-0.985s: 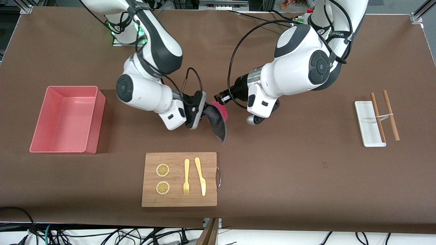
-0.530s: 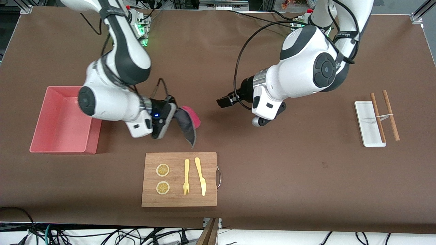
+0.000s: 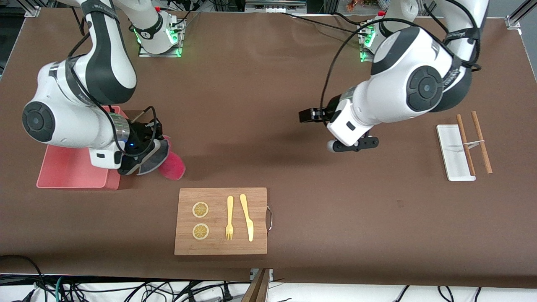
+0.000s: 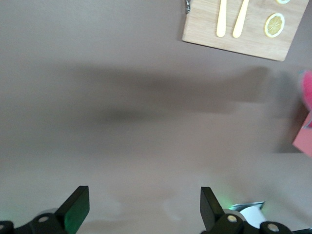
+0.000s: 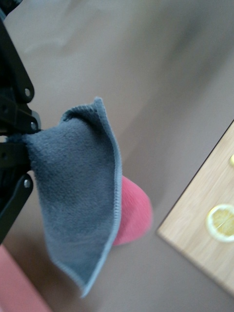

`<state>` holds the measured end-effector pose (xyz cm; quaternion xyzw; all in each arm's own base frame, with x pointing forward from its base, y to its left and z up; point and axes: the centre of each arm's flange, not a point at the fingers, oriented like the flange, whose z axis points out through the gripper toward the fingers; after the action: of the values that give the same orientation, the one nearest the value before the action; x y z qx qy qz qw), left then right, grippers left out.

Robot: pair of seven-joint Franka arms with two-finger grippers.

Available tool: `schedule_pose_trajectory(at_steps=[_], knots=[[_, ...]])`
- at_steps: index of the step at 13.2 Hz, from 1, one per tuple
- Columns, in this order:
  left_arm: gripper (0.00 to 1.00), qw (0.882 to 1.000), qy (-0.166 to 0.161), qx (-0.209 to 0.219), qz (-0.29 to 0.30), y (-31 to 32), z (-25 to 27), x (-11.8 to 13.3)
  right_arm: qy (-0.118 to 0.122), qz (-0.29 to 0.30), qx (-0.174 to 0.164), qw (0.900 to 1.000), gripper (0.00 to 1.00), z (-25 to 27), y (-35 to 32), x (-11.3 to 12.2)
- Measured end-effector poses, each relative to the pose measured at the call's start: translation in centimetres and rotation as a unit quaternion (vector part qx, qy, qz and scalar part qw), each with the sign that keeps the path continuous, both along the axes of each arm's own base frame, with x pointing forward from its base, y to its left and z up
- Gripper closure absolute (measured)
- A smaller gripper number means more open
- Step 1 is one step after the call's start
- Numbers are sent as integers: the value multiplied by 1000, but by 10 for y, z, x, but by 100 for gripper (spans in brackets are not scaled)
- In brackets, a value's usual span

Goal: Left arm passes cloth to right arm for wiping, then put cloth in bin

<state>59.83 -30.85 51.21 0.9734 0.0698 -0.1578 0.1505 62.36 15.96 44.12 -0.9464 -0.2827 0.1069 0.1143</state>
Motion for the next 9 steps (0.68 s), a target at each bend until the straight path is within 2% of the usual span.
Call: schedule_pose_trajectory(at_steps=[3,5,7,9], knots=[[0,997,-18,59,-54,35,18,-7,21,-66,-57,996,98,7,-20,-11],[0,992,-32,80,-88,56,33,-9,28,-106,-92,990,98,0,-35,-18],[0,989,-38,75,-122,93,42,-4,12,-132,-109,985,98,-14,-48,-26],[0,985,-45,61,-153,143,47,7,-9,-141,-117,983,98,-32,-62,-45]])
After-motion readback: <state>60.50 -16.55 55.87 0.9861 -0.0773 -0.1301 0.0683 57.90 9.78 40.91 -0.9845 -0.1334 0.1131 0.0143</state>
